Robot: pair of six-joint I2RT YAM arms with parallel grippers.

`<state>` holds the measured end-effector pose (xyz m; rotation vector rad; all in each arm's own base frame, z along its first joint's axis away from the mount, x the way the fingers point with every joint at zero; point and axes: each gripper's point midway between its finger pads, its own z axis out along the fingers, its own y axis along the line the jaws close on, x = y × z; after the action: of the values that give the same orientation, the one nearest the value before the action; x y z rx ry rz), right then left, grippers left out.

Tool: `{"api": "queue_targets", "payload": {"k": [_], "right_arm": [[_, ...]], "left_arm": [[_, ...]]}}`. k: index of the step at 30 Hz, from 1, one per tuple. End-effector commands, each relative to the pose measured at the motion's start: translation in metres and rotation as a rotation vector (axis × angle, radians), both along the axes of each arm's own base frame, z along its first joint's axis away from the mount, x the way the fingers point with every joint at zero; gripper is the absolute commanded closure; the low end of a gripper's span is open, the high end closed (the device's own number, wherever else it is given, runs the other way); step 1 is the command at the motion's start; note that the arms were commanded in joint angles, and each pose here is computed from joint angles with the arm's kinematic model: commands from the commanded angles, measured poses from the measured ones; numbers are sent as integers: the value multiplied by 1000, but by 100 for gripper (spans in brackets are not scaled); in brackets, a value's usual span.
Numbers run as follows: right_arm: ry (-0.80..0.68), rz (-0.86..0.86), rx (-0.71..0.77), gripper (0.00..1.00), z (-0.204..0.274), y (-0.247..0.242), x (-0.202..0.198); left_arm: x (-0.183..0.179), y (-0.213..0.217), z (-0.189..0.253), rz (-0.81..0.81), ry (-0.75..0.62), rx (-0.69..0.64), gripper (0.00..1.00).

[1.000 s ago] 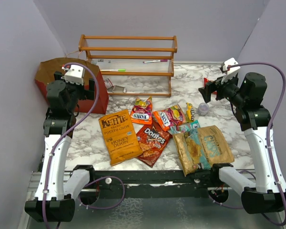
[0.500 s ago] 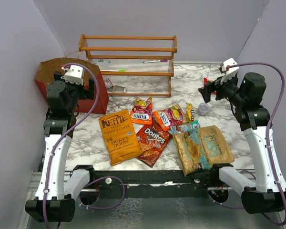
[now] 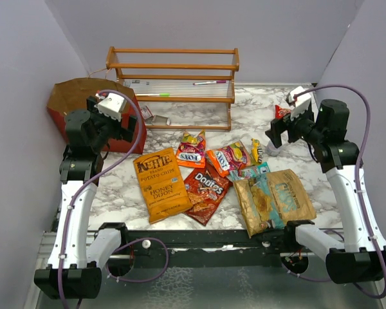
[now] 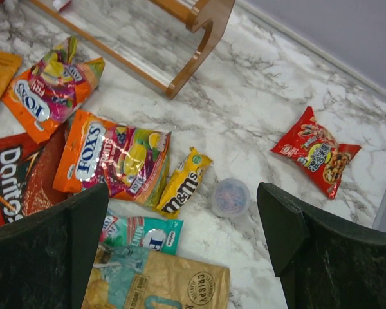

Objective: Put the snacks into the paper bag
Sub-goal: Pick up the snack from the center of the board.

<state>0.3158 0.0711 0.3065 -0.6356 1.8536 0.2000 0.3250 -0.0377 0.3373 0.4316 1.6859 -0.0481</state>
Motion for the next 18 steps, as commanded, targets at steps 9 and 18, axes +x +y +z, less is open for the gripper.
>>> {"api": "queue_targets", "payload": {"k": [9,18], "right_arm": [[223,94,-60,1,-74,5,-27],[393,-5,-101,0,-132,-31,-27]], "left_arm": [[-26,-55,-56,-387,144,36,1],[-33,-61,-81,-424,200,70,2]]}}
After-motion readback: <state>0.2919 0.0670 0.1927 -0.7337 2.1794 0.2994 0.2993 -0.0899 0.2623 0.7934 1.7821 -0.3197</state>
